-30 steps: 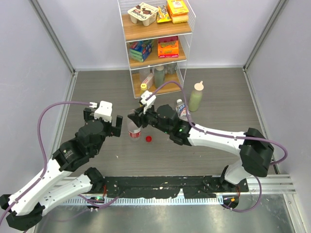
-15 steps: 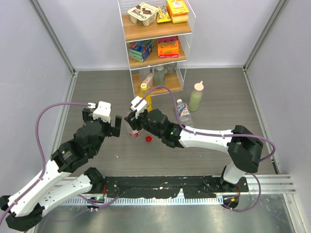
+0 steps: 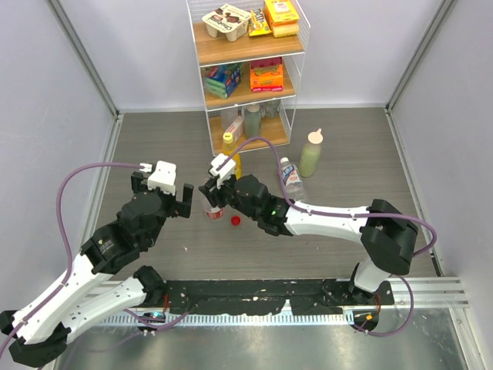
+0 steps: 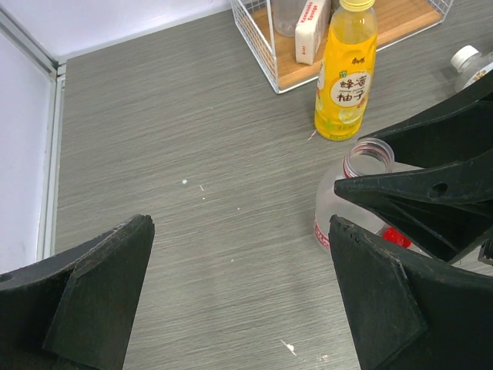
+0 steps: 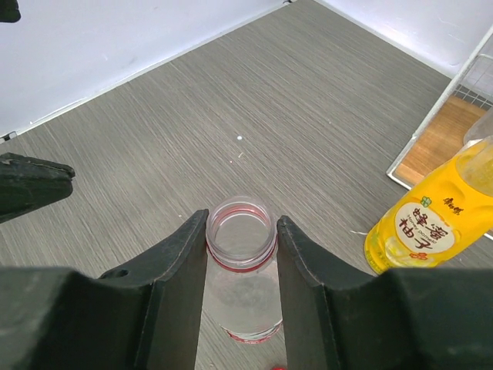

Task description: Unscrew the bottle caps

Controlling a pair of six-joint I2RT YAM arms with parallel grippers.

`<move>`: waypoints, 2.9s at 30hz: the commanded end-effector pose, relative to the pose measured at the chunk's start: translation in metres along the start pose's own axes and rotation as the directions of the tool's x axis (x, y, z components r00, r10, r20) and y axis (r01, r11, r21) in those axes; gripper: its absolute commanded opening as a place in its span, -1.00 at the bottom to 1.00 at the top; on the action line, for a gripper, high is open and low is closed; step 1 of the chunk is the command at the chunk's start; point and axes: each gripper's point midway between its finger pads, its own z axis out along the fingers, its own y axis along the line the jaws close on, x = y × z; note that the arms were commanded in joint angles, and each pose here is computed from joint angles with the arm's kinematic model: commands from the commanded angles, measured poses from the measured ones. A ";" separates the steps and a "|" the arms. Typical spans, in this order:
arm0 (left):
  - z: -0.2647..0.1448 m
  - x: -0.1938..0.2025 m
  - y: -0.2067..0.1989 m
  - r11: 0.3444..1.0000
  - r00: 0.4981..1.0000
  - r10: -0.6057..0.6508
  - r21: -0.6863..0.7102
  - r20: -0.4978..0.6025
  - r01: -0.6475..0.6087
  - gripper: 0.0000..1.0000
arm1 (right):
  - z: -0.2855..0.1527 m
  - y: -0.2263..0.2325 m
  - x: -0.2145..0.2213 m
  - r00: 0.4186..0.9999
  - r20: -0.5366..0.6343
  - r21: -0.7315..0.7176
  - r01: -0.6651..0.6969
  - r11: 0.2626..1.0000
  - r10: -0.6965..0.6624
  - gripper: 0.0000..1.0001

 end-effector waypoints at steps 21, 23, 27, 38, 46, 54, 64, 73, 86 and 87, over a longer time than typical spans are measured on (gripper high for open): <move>0.001 -0.005 0.004 0.999 0.999 -0.031 -0.026 0.029 0.032 0.99 | -0.038 0.000 -0.083 0.978 0.158 -0.018 -0.136 0.991 0.137 0.72; 0.001 -0.006 0.003 0.999 0.999 -0.033 -0.023 0.031 0.034 0.99 | -0.044 -0.003 -0.096 0.966 0.195 -0.013 -0.169 0.986 0.168 0.72; 0.001 -0.005 0.002 0.999 0.999 -0.032 -0.019 0.027 0.032 0.99 | -0.055 -0.011 -0.118 0.954 0.242 0.010 -0.183 0.983 0.176 0.73; 0.002 -0.005 0.000 0.999 0.999 -0.033 -0.007 0.024 0.033 0.99 | -0.047 -0.088 -0.121 0.943 0.221 0.133 -0.281 0.950 0.248 1.00; 0.003 -0.004 -0.002 1.000 0.999 -0.029 -0.003 0.016 0.029 0.99 | -0.015 -0.142 -0.104 0.940 0.159 0.181 -0.330 0.927 0.303 1.00; 0.004 -0.003 -0.003 1.000 1.000 -0.027 -0.003 0.012 0.027 0.99 | 0.031 -0.160 -0.077 0.959 0.077 0.265 -0.283 0.922 0.273 0.98; 0.003 -0.003 -0.011 0.999 0.999 -0.028 0.047 0.018 0.027 0.99 | 0.067 -0.173 -0.041 0.971 -0.015 0.323 -0.223 0.920 0.240 0.47; 0.005 -0.001 -0.012 0.999 1.000 -0.019 0.044 0.006 0.018 0.99 | 0.059 -0.173 -0.030 0.978 -0.023 0.365 -0.187 0.912 0.210 -0.78; 0.000 -0.009 -0.024 0.991 0.999 -0.020 0.133 0.036 0.015 0.99 | -0.022 -0.179 -0.080 0.989 0.044 0.419 -0.148 0.896 0.143 -0.96; -0.001 -0.010 -0.026 0.989 0.999 -0.018 0.148 0.041 0.012 0.99 | -0.030 -0.179 -0.075 0.989 0.025 0.423 -0.142 0.895 0.145 -0.97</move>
